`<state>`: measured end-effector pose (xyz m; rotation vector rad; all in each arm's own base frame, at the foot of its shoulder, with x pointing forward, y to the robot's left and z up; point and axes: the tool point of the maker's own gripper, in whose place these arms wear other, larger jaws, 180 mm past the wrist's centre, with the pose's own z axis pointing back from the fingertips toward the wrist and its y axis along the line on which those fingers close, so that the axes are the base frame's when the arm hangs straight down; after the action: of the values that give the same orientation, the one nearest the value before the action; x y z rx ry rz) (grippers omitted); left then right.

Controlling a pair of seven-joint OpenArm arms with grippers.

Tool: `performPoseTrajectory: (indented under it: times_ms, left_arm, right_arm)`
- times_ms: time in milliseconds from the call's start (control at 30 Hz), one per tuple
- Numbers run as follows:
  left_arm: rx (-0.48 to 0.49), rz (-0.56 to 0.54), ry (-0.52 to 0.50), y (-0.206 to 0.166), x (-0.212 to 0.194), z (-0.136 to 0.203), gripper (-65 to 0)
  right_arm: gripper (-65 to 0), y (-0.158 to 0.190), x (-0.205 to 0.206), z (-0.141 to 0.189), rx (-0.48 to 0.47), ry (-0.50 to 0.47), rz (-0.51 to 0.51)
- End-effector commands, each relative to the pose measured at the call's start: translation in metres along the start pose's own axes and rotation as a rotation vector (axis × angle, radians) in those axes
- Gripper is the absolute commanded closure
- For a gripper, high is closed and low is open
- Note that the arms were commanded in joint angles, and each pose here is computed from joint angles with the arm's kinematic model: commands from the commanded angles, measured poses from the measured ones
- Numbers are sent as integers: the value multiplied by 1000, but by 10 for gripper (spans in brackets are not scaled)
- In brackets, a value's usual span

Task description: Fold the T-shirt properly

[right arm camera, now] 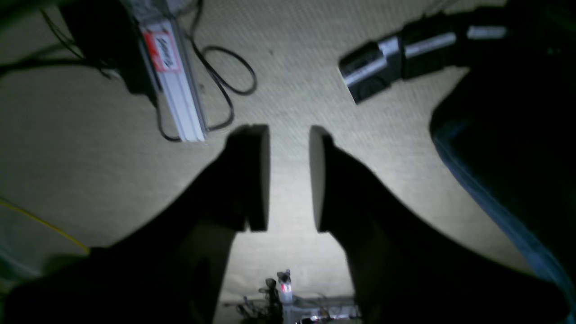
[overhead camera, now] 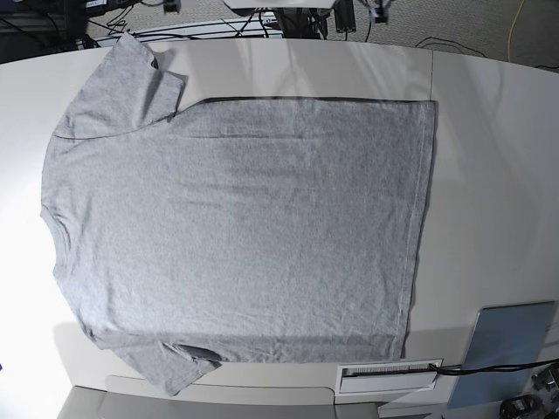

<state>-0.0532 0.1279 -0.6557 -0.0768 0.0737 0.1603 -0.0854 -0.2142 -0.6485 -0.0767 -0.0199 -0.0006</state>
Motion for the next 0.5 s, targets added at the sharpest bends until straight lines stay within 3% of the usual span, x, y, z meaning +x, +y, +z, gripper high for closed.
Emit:
performPoseTrajectory:
  times_ms: [0,233,467]
  left_arm:
    - [-9,-3,2,4,-7,2,-254]
    - [-62,18,-68,15,-23,25,-254]
    - [-83,-7,-175,29,-27,68,-254]
  right_arm:
    - [-159,-8,-8,3,-10,2,10]
    - [-159,-27,-29,22,-33,-18,62]
    - [-159,-39,-30,60,-33,-98,131]
